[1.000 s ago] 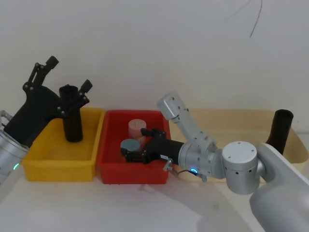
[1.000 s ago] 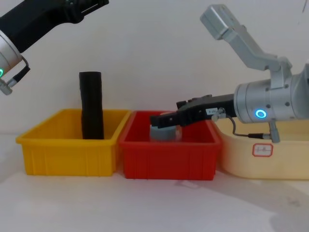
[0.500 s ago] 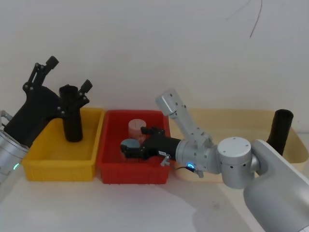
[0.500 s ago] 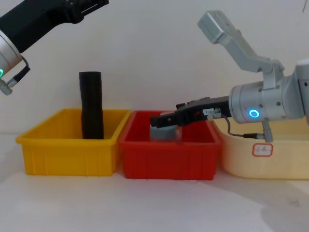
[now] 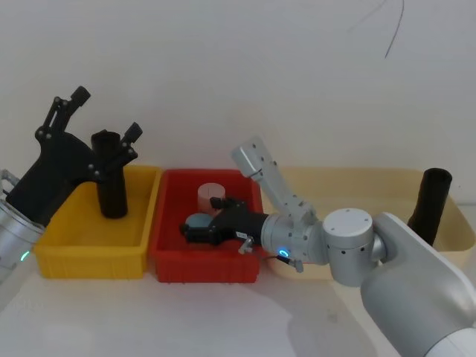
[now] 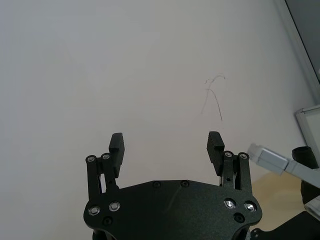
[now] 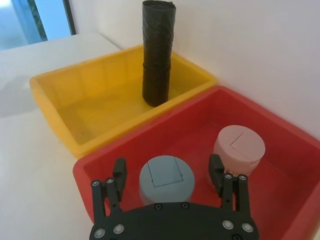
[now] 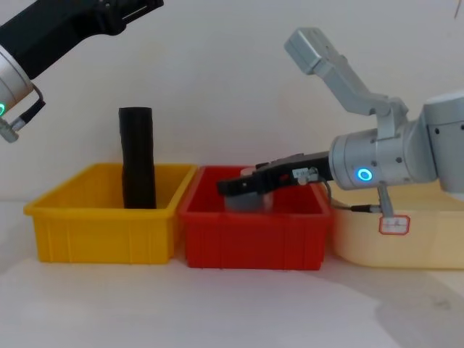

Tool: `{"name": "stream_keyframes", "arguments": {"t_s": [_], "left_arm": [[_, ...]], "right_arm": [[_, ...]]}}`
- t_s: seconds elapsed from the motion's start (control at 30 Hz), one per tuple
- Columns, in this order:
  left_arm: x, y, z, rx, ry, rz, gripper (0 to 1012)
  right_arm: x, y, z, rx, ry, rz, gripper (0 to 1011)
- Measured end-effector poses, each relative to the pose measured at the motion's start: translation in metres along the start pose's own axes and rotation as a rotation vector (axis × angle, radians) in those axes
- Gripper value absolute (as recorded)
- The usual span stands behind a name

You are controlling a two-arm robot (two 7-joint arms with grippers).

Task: Pick up the garbage bag with the one hand and transfer it to the other hand.

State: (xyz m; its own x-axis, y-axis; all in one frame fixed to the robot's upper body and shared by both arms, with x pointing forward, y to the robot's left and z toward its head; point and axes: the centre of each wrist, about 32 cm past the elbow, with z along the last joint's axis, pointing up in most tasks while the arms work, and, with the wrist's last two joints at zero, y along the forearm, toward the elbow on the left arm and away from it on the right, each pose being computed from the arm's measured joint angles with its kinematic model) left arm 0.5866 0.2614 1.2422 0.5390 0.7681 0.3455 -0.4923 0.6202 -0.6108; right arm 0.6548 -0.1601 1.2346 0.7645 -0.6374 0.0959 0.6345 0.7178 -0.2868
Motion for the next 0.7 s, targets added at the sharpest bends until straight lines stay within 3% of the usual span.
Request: {"name": "stream_keyframes", "arguments": {"t_s": [0.53, 0.7], "left_arm": [[0.0, 0.0, 0.0, 0.0, 0.0, 0.0, 1000], [0.0, 0.0, 0.0, 0.0, 0.0, 0.0, 1000]], "right_arm": [[0.0015, 0.0088, -0.0068, -0.036, 0.013, -0.009, 998], [0.0019, 0.0093, -0.0078, -0.045, 0.017, -0.01, 908]]}}
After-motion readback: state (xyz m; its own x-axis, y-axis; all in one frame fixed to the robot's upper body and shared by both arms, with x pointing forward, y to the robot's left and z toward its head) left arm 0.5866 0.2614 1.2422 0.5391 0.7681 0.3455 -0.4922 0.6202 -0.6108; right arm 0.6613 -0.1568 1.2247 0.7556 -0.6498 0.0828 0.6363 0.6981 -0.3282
